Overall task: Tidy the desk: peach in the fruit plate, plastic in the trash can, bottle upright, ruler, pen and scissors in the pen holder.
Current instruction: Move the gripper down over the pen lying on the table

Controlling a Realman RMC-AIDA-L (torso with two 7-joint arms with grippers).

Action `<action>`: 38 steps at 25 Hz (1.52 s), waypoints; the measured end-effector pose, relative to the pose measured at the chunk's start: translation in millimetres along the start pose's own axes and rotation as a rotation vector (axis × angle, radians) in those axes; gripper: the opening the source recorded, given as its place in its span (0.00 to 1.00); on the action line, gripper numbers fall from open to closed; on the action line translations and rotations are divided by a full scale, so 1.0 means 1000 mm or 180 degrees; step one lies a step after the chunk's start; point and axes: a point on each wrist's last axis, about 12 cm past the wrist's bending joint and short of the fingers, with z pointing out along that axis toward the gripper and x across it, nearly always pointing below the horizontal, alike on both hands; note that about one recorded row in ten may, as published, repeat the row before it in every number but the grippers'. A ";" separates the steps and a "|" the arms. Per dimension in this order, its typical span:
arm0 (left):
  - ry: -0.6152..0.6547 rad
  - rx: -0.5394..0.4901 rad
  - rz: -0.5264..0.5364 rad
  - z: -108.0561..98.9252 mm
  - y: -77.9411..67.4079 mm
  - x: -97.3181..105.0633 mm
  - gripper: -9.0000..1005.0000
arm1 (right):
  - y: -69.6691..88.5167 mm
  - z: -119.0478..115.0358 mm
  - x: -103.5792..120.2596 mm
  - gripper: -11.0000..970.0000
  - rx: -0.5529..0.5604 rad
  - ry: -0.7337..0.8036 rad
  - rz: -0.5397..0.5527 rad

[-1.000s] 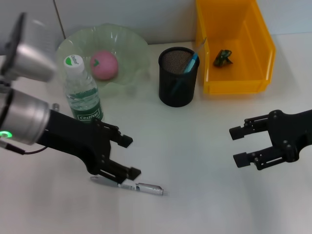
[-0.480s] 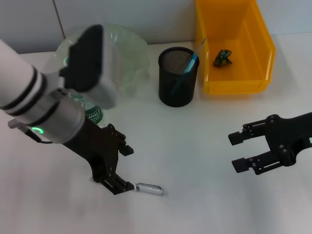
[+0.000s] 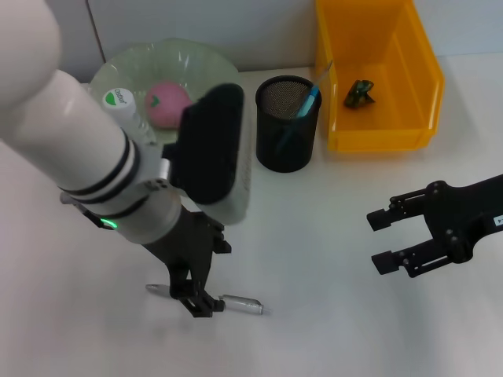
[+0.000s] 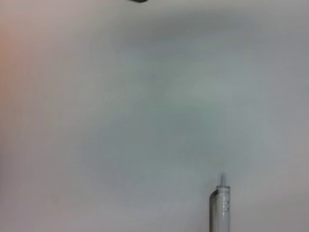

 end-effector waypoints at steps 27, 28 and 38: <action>0.0247 0.0077 0.0433 0.023 -0.008 -0.019 0.81 | 0.000 0.005 0.005 0.79 -0.0021 0.0169 -0.0020; 0.0247 0.0077 0.0433 0.023 -0.008 -0.019 0.81 | 0.001 0.006 0.005 0.79 -0.0032 0.0171 -0.0020; 0.0326 0.0131 0.0407 0.025 -0.001 -0.023 0.81 | 0.002 0.010 0.005 0.79 -0.0069 0.0212 -0.0042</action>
